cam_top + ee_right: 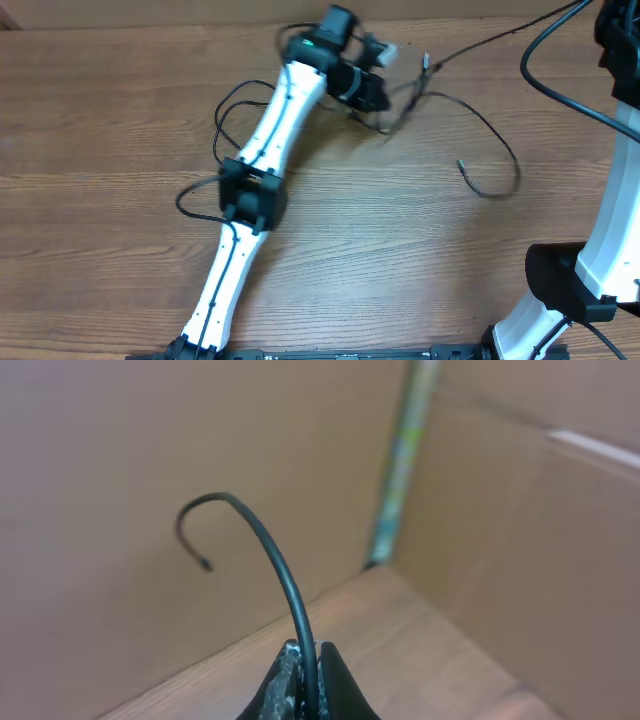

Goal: Untangle cables

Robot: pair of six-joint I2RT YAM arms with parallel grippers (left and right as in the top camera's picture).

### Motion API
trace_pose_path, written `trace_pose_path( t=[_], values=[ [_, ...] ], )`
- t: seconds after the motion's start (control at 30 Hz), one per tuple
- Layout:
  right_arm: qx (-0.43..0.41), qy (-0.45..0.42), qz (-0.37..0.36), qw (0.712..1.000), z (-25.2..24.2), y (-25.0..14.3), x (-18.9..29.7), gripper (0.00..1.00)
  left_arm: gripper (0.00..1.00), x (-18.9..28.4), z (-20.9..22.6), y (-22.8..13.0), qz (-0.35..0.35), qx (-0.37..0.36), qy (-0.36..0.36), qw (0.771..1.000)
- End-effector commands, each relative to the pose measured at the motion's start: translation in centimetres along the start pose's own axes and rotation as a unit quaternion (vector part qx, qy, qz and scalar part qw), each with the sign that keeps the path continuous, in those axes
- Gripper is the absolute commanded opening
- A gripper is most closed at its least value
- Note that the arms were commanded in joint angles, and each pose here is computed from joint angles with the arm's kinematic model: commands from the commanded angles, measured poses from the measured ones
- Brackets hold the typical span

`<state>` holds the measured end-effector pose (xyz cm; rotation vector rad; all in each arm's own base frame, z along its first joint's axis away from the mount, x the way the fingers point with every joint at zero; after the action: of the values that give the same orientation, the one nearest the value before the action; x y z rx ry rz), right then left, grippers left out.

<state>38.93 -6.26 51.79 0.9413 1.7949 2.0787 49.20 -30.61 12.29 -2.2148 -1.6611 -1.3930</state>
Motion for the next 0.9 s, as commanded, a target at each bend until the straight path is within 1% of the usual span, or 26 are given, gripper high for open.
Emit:
trace_pose_path(
  t=[0.0, 0.17, 0.33, 0.43, 0.6, 0.77, 0.87],
  values=[
    [-0.007, -0.09, -0.054, 0.994, -3.6, 2.3, 2.3, 0.04, 0.04, 4.7, 2.9, 0.7, -0.035, 0.068, 0.032, 0.997],
    [-0.01, -0.139, -0.066, 0.988, -5.3, 2.8, 2.3, 0.04, 0.04, 8.1, 6.1, 0.0, -0.051, 0.118, 0.047, 0.991],
    [-0.02, -0.179, -0.067, 0.981, -8.1, 3.2, 1.5, 0.04, 0.04, 9.9, 7.7, -0.6, -0.059, 0.14, 0.055, 0.987],
    [-0.027, -0.201, -0.067, 0.977, -9.8, 3.5, 1.0, 0.04, 0.04, 10.2, 7.7, -0.7, -0.059, 0.143, 0.055, 0.986],
    [-0.032, -0.218, -0.068, 0.973, -11.1, 3.6, 0.7, 0.04, 0.04, 10.1, 7.3, -0.5, -0.06, 0.143, 0.053, 0.986],
    [-0.032, -0.22, -0.067, 0.973, -11.2, 3.6, 0.7, 0.04, 0.04, 9.7, 6.5, -0.2, -0.059, 0.141, 0.05, 0.987],
    [-0.032, -0.2, -0.063, 0.977, -10.7, 3.5, 0.4, 0.04, 0.04, 9.6, 5.4, 0.5, -0.065, 0.124, 0.048, 0.989]
  ],
)
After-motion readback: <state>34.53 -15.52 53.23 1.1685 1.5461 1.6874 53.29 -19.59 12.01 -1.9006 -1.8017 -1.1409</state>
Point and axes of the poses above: each gripper's point midway between its finger pads, its own x axis back along the fingers, its own z axis along the line the jaws close on, y = z × x, the point moved 4 cm from there along x, back along the fingers, and after that the axes turned 3 degrees about -x, right-handed, at the moved point
